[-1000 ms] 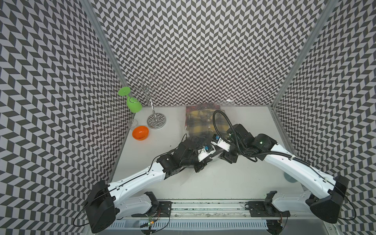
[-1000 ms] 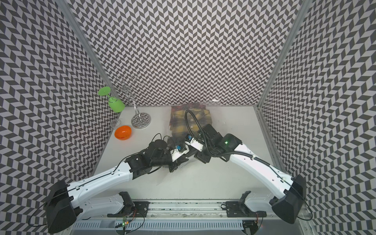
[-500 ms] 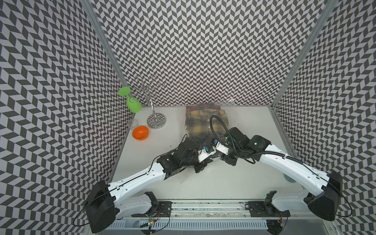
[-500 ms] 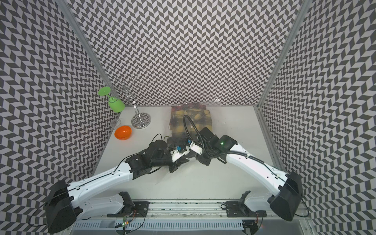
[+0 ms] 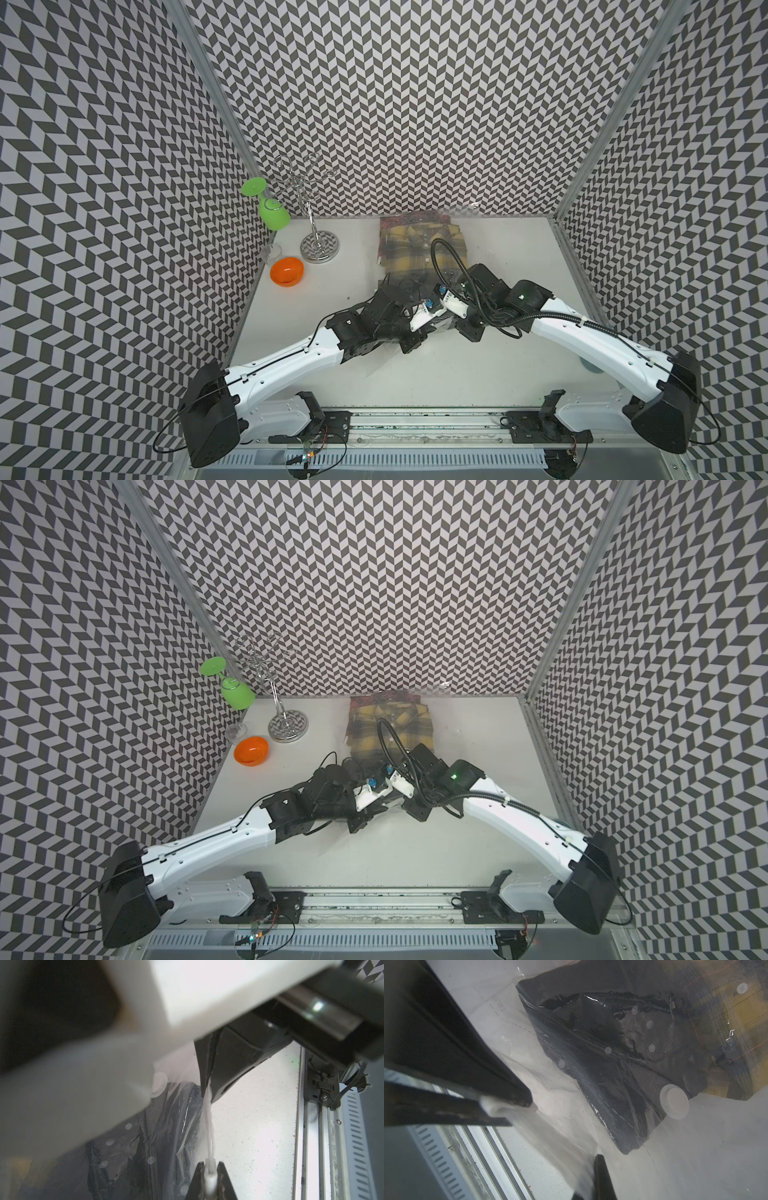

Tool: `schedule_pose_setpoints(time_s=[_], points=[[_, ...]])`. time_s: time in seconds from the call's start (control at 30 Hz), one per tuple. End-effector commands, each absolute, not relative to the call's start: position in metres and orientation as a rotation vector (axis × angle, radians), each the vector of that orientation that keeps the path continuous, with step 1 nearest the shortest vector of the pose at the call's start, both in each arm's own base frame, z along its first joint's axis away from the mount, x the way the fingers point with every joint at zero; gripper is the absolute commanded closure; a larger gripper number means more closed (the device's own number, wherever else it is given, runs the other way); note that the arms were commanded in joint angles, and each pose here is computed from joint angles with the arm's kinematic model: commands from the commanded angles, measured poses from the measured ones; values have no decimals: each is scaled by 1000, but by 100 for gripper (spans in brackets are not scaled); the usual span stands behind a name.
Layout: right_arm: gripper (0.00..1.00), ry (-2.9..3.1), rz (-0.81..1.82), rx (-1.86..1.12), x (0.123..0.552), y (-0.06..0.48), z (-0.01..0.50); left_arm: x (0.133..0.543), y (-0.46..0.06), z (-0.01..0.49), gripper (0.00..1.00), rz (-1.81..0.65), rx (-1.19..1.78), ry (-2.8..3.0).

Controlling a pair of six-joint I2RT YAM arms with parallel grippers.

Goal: Place the folded shirt into the vacuum bag
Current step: Close the vacuum bag at the center of the board.

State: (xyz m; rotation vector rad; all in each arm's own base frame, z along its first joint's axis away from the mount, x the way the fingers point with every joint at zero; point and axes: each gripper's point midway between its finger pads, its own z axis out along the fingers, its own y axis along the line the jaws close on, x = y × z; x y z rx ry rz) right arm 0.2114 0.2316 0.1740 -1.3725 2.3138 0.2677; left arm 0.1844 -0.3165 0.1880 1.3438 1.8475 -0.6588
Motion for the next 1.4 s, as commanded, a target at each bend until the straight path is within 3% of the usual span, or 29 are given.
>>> schedule_pose_setpoints(time_s=[0.0,0.3,0.5,0.77,1.37], points=[[100,2327,234,-1254,221,216,182,173,-299,169,100,-596,1375,1975],[100,2359,232,-1061,243,190,194,156,-299,137,100,-486,1497,2077],[100,2378,177,-953,258,173,194,151,-299,145,100,-496,1484,2070],[100,2433,51,-589,301,124,196,152,-301,137,100,-474,1510,2114],[100,2437,7,-269,337,82,208,122,-307,140,100,-624,1563,2220]])
